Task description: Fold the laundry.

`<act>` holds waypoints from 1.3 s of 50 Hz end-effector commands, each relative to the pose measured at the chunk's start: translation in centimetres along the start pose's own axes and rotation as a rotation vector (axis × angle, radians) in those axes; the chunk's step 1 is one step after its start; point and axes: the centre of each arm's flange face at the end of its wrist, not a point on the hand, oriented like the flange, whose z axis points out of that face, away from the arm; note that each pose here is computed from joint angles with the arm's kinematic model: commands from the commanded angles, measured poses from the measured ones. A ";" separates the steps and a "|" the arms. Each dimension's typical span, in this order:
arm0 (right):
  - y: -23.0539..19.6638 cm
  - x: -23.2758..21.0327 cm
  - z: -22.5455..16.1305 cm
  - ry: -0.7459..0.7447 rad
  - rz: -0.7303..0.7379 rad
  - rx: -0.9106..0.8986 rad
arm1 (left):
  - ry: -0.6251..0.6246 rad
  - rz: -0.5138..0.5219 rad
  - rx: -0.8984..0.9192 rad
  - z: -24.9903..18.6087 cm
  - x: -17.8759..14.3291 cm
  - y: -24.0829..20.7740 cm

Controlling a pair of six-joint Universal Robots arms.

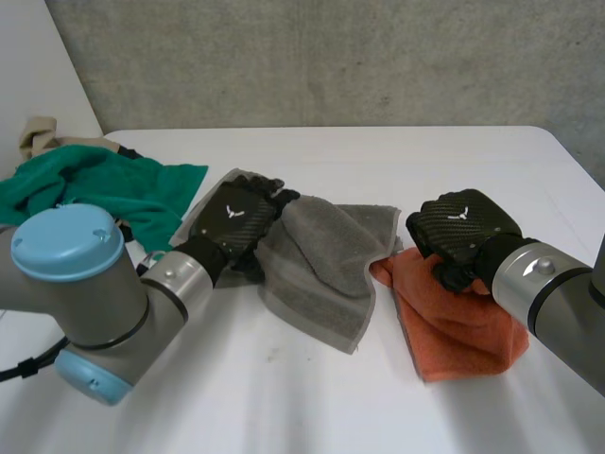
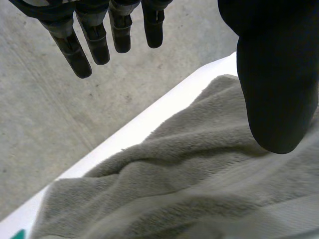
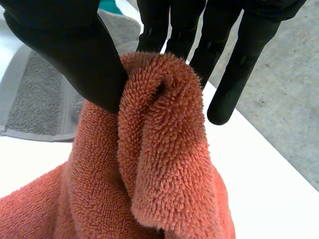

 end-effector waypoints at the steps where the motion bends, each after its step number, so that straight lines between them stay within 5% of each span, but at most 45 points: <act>1: 0.1 0.0 0.0 0.001 -0.008 -0.001 | 0.012 0.098 0.024 3.0 0.1 -0.6; 14: 0.9 -0.3 0.5 -0.003 -0.043 -0.018 | 0.163 0.227 -0.121 9.4 1.2 3.7; 29: 1.9 -1.3 1.0 -0.030 -0.067 -0.043 | 0.129 0.297 -0.035 12.7 1.6 5.5; 33: 2.0 -1.2 1.0 -0.019 -0.078 -0.047 | -0.044 0.359 -0.011 13.1 -1.3 3.3; 41: 1.9 -1.3 0.9 -0.022 -0.087 -0.043 | -0.550 0.342 0.240 9.7 -17.9 -8.1; 49: 1.5 -2.5 0.5 -0.051 -0.095 -0.026 | -0.758 0.311 0.306 4.9 -27.5 -11.1; 55: 1.3 -3.2 0.2 -0.067 -0.102 -0.012 | -0.806 0.298 0.174 3.9 -30.6 -6.8; 65: 0.8 -4.1 -0.1 -0.086 -0.116 0.009 | -0.765 0.323 -0.071 4.7 -30.4 1.6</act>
